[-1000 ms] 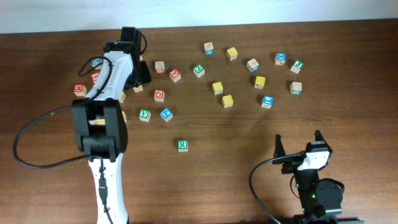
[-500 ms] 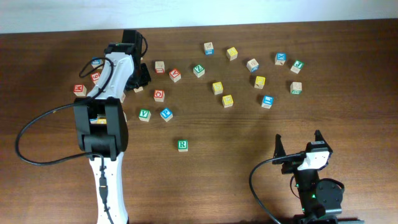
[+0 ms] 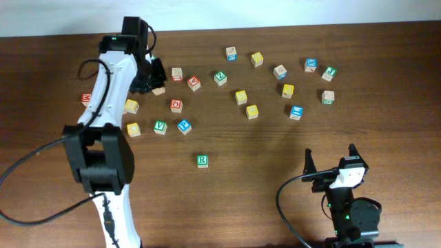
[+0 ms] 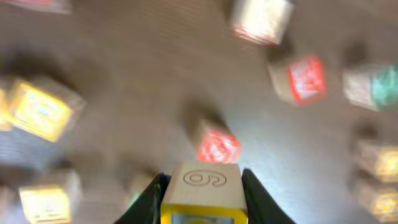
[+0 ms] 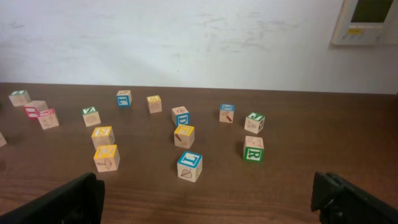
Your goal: Spell out RSS
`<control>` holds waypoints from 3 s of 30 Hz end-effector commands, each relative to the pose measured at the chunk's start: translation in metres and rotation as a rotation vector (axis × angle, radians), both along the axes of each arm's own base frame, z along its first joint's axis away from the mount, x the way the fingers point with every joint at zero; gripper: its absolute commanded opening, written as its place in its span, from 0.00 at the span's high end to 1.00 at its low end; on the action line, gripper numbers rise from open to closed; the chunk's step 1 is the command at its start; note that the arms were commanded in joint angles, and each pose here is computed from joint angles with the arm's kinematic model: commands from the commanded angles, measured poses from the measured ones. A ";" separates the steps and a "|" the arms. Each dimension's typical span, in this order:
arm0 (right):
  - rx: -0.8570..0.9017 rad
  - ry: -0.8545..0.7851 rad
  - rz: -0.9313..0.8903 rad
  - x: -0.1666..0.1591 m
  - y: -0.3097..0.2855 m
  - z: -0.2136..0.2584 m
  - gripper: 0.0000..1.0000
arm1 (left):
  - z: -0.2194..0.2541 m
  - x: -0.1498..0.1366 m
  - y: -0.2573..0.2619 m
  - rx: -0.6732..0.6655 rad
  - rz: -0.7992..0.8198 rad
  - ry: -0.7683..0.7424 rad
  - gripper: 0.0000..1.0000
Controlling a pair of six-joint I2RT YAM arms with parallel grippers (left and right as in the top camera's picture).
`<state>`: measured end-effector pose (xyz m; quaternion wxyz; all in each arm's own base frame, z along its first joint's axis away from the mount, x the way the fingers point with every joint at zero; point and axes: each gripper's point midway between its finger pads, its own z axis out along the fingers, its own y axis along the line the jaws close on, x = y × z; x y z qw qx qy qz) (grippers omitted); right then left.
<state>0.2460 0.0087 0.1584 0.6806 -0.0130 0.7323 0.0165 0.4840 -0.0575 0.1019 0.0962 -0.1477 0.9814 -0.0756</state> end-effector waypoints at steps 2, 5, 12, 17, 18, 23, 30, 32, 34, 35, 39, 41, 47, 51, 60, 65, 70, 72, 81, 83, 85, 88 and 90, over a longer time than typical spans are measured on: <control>0.010 0.005 -0.016 0.000 -0.003 -0.003 0.02 | 0.027 -0.059 -0.059 -0.210 -0.093 0.171 0.76; 0.010 0.005 -0.016 0.000 -0.003 -0.002 0.02 | 0.023 -0.095 -0.093 -0.151 -0.190 0.276 0.75; 0.010 0.005 -0.016 0.000 -0.003 -0.003 0.02 | -0.063 -0.196 -0.177 0.061 -0.452 0.432 0.75; 0.010 0.005 -0.016 0.000 -0.003 -0.002 0.02 | -0.069 -0.200 -0.192 0.162 -0.458 0.365 0.75; 0.010 0.005 -0.016 0.000 -0.003 -0.003 0.02 | -0.070 -0.197 -0.186 0.205 -0.423 0.347 0.75; 0.010 0.005 -0.016 0.000 -0.003 -0.002 0.02 | -0.090 -0.197 -0.172 0.265 -0.320 0.334 0.75; 0.010 0.005 -0.016 0.000 -0.003 -0.002 0.02 | -0.099 -0.193 -0.162 0.258 -0.292 0.338 0.74; 0.010 0.005 -0.016 0.000 -0.003 -0.002 0.02 | -0.099 -0.193 -0.162 0.259 -0.293 0.338 0.72; 0.010 0.005 -0.016 0.000 -0.003 -0.003 0.02 | -0.099 -0.192 -0.163 0.255 -0.293 0.330 0.72; 0.010 0.005 -0.016 0.000 -0.003 -0.003 0.02 | -0.099 -0.192 -0.163 0.255 -0.293 0.331 0.72; 0.010 0.005 -0.016 0.000 -0.003 -0.002 0.02 | -0.098 -0.198 -0.162 0.252 -0.293 0.359 0.76; 0.010 0.005 -0.016 0.000 -0.003 -0.002 0.02 | -0.098 -0.200 -0.161 0.257 -0.293 0.367 0.77; 0.010 0.005 -0.016 0.000 -0.003 -0.003 0.02 | -0.097 -0.203 -0.164 0.232 -0.294 0.383 0.72; 0.010 0.005 -0.016 0.000 -0.003 -0.002 0.02 | -0.090 -0.196 -0.169 0.221 -0.297 0.362 0.65; 0.010 0.005 -0.016 0.000 -0.003 -0.002 0.02 | 0.039 -0.089 -0.113 0.102 -0.153 0.155 0.12; 0.010 0.005 -0.016 0.000 -0.003 -0.003 0.02 | 0.068 -0.081 0.027 0.062 0.102 0.240 0.00; 0.010 0.005 -0.016 0.000 -0.003 -0.002 0.02 | 0.054 -0.095 0.116 0.013 0.257 0.303 0.01; 0.010 0.005 -0.015 0.000 -0.003 -0.002 0.02 | 0.046 -0.103 0.127 0.006 0.289 0.339 0.01; 0.012 0.003 -0.008 0.000 -0.002 -0.002 0.02 | 0.045 -0.104 0.128 0.005 0.293 0.341 0.01; 0.271 0.043 0.480 -0.024 0.081 0.007 0.02 | 0.045 -0.104 0.128 0.005 0.293 0.341 0.01; 0.464 0.006 0.747 -0.052 0.114 0.046 0.02 | 0.045 -0.104 0.128 0.005 0.293 0.341 0.01; 0.471 -0.431 0.851 -0.093 0.107 0.152 0.02 | 0.045 -0.104 0.128 0.005 0.293 0.341 0.01; 0.482 -0.642 0.771 -0.117 0.087 0.222 0.02 | 0.045 -0.104 0.128 0.005 0.293 0.341 0.01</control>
